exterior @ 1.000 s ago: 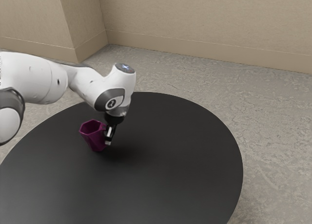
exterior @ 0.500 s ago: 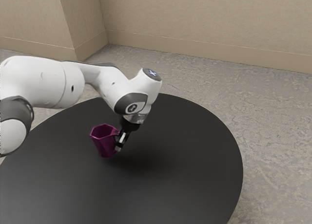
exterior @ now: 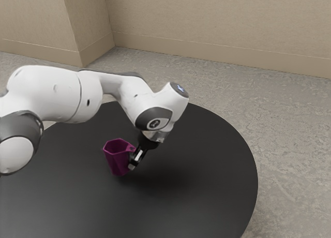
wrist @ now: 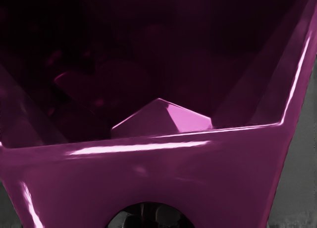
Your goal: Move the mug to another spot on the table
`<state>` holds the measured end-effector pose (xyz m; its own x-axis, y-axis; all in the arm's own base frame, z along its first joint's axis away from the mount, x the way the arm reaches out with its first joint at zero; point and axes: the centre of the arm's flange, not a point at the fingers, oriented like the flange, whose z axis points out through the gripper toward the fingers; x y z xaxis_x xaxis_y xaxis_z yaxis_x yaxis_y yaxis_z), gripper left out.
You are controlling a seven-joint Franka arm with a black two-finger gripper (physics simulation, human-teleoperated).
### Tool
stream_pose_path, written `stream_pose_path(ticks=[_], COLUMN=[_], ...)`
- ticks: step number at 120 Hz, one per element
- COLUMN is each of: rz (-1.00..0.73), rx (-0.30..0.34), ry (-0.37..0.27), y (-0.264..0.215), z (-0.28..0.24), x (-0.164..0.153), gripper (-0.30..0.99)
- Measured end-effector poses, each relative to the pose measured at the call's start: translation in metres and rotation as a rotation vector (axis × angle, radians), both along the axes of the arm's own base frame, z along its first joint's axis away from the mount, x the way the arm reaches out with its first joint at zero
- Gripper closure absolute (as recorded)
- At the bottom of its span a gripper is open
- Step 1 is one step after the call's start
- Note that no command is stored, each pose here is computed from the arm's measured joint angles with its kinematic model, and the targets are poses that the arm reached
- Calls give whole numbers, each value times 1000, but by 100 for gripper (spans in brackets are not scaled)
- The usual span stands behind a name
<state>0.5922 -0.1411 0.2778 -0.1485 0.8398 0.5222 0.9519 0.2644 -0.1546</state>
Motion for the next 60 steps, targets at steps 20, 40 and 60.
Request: stream_pose_path(ticks=[20,40,60], rz=[-16,-13,-18], rx=[13,25,26], ry=[10,31,12], y=[-14,-15,-14], z=[-7,-20,-24], x=[1,-1,5], gripper=[73,73,37])
